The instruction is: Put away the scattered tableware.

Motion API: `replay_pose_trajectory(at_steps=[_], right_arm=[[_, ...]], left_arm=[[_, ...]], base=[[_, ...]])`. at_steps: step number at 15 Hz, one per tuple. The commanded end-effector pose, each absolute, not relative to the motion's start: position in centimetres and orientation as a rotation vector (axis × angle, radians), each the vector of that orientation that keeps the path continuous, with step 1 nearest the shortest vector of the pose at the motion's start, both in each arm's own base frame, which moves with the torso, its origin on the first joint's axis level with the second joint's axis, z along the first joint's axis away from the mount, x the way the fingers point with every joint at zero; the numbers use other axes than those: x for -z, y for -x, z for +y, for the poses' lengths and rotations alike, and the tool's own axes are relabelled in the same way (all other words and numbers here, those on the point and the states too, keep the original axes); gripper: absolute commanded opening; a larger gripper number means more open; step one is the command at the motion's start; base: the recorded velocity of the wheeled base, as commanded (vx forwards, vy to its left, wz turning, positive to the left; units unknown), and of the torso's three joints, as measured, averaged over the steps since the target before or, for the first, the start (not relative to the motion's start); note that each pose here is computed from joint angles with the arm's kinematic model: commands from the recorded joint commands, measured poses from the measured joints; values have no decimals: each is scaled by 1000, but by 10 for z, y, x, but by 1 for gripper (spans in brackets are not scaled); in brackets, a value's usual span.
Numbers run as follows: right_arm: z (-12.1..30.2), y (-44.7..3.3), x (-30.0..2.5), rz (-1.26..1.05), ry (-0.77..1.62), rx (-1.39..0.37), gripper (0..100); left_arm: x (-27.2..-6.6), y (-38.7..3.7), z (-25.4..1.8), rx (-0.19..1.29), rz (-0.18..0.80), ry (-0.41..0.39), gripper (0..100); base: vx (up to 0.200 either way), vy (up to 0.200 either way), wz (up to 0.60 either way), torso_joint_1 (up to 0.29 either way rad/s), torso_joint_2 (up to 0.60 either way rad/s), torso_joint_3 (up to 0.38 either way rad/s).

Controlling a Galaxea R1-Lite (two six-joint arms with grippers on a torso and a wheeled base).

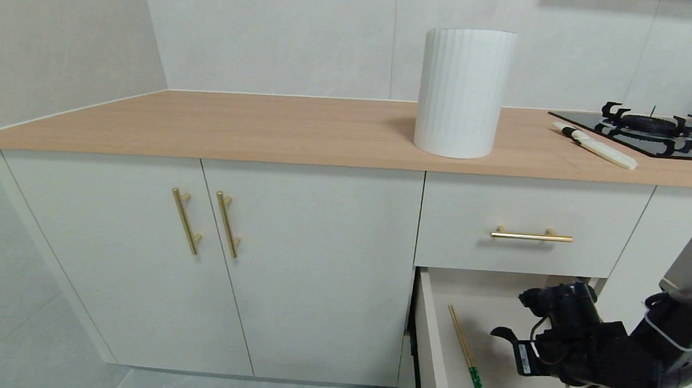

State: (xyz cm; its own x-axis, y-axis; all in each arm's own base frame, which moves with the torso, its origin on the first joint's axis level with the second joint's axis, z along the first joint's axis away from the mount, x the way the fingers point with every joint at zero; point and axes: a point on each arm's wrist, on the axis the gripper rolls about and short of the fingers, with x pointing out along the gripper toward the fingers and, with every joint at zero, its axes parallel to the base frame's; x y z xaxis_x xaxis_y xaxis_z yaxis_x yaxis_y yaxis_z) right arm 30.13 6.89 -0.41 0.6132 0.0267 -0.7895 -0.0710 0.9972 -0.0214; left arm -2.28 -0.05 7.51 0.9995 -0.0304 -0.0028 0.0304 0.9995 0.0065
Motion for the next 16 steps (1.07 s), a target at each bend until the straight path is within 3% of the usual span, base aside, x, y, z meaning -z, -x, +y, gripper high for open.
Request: replay_pose_trajectory(at_steps=[1, 11, 12, 16], right_arm=[[67, -302, 23, 960, 60, -44, 0], [54, -314, 35, 971, 47, 14, 0], [54, -314, 35, 970, 46, 14, 100], [54, -314, 33, 967, 45, 14, 100]], left_arm=[[-75, 23, -1, 31, 3, -6, 100], [-75, 23, -1, 31, 3, -6, 100], [-75, 23, -1, 31, 3, -6, 100], [-75, 23, -1, 31, 5, -6, 100]], base=[[0, 0, 0, 0, 0, 0], [0, 0, 0, 0, 0, 0], [0, 0, 0, 0, 0, 0], [0, 0, 0, 0, 0, 0]])
